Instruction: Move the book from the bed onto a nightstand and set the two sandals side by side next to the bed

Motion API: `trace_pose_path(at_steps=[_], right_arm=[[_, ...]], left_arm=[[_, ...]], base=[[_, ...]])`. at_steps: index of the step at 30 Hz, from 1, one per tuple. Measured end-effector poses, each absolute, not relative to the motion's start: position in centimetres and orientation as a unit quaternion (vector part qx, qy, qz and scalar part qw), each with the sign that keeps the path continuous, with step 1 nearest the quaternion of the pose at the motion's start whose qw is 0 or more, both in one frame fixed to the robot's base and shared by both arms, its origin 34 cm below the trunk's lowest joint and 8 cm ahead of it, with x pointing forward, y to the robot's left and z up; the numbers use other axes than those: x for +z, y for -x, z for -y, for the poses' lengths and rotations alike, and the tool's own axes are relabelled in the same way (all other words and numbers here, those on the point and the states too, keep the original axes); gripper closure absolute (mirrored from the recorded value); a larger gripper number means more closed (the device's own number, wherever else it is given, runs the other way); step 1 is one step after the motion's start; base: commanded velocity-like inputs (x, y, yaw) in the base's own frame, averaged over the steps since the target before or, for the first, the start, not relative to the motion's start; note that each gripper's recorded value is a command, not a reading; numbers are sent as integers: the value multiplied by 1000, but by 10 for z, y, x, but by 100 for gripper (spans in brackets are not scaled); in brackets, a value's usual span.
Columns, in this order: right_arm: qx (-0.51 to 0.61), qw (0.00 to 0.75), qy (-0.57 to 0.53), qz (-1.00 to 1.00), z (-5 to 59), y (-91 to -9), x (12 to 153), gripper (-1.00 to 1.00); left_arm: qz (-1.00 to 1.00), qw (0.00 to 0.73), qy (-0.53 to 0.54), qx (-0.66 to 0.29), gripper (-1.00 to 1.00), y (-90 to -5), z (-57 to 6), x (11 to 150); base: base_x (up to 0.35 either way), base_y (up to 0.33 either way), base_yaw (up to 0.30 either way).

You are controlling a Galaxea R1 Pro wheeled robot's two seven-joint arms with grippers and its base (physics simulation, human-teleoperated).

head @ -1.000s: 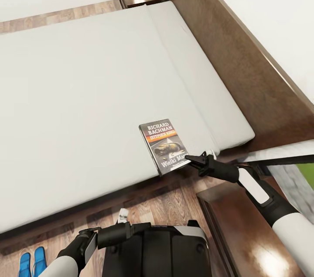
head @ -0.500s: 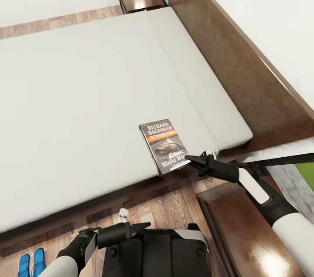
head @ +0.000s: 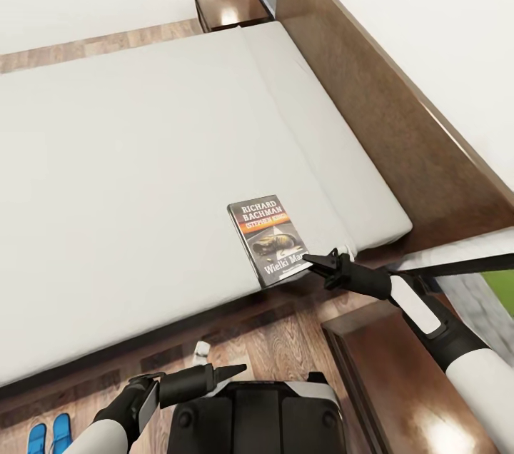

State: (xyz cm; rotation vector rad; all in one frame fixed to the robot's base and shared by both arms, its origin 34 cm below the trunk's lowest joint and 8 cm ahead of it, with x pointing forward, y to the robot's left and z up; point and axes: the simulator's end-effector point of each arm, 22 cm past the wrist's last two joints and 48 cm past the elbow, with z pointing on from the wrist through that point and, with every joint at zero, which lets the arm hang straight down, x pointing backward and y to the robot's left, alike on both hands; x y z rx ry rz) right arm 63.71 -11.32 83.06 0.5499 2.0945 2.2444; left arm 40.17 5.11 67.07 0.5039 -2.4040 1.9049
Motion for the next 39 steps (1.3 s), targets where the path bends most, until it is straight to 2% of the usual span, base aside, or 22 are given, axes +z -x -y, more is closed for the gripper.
trace_pose_path(at_steps=[39], right_arm=[[722, 32, -153, -674, 114, -646, 862, 100]], left_arm=[[775, -9, -142, 616, -100, -422, -52, 689]], base=[[0, 0, 0]])
